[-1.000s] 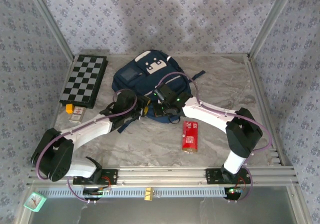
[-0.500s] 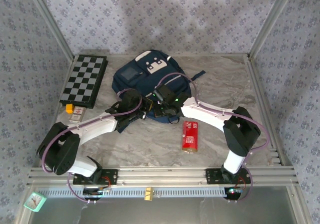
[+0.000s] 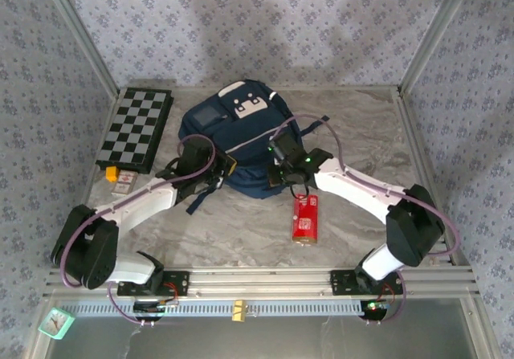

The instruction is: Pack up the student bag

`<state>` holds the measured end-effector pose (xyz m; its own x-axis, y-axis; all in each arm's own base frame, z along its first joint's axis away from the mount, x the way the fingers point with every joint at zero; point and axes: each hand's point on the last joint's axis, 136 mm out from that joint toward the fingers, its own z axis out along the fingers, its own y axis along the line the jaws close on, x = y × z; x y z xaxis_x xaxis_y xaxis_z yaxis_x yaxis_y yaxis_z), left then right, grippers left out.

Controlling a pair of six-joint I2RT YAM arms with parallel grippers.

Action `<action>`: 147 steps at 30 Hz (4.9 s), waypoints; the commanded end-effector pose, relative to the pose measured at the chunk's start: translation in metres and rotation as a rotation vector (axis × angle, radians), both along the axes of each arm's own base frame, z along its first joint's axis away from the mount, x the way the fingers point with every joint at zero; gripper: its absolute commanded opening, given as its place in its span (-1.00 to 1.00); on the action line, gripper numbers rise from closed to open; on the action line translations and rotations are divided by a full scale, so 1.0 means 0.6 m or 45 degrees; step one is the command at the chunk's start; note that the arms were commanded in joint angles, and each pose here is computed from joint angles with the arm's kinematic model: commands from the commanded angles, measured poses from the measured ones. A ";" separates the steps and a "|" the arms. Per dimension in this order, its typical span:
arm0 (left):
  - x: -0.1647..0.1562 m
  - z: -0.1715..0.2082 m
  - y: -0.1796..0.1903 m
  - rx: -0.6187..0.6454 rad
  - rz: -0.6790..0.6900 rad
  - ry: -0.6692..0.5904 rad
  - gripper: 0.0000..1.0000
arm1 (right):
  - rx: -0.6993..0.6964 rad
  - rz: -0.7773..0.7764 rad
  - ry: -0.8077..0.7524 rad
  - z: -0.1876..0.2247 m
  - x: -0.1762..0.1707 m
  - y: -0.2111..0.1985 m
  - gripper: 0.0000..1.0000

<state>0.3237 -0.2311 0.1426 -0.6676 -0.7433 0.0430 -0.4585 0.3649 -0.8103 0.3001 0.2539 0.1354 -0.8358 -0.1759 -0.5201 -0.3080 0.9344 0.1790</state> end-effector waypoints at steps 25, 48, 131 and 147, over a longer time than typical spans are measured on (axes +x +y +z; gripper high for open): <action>0.080 0.074 0.065 0.034 -0.398 -0.198 -0.60 | -0.001 0.259 0.013 -0.006 -0.035 0.124 -1.00; 0.027 0.026 0.011 -0.092 0.052 0.052 0.00 | 0.154 0.102 0.028 0.042 0.045 0.095 -0.03; 0.062 0.083 0.147 0.159 -0.077 -0.092 -0.11 | 0.171 0.195 0.024 0.047 0.017 0.170 -1.00; 0.006 0.024 0.018 -0.037 0.172 0.072 -0.01 | 0.165 0.197 0.037 0.027 0.008 0.172 -1.00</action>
<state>0.3075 -0.2200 0.1427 -0.6513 -0.7534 0.0906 -0.5297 0.3659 -0.7652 0.3045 0.3509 0.1513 -0.8203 -0.2506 -0.5141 -0.4402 0.8505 0.2878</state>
